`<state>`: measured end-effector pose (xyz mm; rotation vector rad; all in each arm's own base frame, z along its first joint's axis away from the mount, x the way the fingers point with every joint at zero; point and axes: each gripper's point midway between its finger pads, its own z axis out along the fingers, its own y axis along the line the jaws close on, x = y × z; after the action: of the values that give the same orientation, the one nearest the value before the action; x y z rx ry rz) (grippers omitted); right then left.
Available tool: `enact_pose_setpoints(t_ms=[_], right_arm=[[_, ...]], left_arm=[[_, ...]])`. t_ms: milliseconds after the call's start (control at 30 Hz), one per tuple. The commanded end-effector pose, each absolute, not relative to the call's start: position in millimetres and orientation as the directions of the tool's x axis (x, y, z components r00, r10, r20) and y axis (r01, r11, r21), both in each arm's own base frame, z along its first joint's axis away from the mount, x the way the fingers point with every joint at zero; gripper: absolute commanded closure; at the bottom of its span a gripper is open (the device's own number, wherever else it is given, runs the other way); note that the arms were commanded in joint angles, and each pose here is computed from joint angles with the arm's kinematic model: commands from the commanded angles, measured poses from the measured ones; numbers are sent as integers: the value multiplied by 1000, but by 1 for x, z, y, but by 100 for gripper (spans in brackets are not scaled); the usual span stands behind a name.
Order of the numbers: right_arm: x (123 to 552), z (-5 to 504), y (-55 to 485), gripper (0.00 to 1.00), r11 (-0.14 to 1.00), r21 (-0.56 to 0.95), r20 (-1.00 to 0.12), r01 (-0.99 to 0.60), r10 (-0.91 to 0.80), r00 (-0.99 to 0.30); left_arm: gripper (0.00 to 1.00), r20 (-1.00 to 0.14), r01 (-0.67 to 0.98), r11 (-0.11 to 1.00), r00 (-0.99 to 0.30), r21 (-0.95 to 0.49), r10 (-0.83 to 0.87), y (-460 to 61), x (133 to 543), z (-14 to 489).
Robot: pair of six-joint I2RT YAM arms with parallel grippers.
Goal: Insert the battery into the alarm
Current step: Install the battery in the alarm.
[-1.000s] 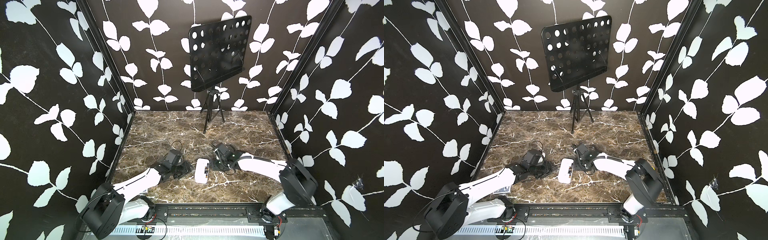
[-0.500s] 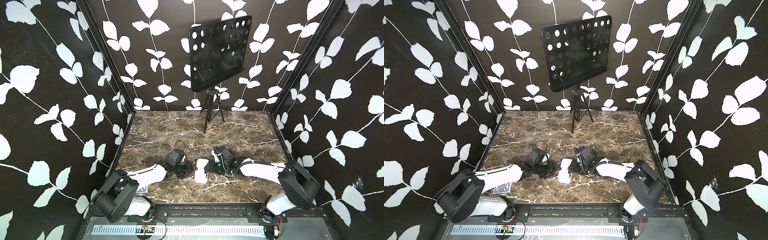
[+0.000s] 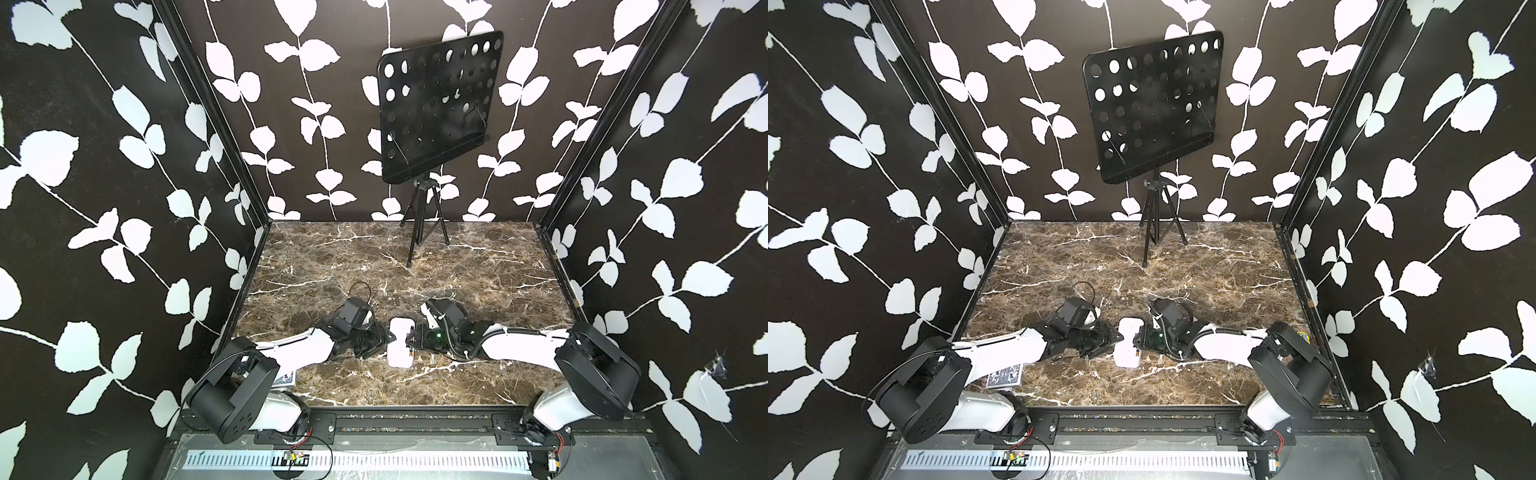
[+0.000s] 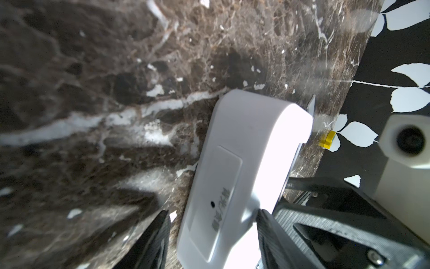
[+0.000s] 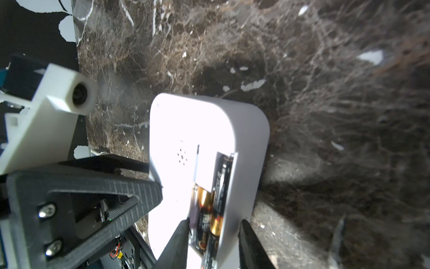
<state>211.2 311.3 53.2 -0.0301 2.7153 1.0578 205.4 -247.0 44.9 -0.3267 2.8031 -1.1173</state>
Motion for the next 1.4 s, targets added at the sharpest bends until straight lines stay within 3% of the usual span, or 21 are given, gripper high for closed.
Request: enact_pose_setpoints(t_ms=[0, 533, 1067, 1233, 1367], right_arm=[[205, 53, 311, 64, 730, 676, -207, -99, 59, -977], [185, 3, 287, 76, 798, 599, -148, -70, 24, -989], [166, -33, 253, 78, 934, 318, -117, -164, -132, -984], [174, -21, 253, 77, 943, 273, -145, -193, -158, -977], [201, 23, 274, 69, 929, 285, -236, -236, -171, -957]], left_arm=[[39, -16, -156, 707, -973, -690, -230, -248, 206, 45], [41, -11, -164, 711, -972, -683, -235, -245, 202, 41], [42, -15, -169, 717, -970, -676, -242, -243, 200, 39], [42, -23, -167, 716, -969, -677, -248, -242, 201, 42], [42, -53, -150, 736, -968, -661, -245, -240, 205, 52]])
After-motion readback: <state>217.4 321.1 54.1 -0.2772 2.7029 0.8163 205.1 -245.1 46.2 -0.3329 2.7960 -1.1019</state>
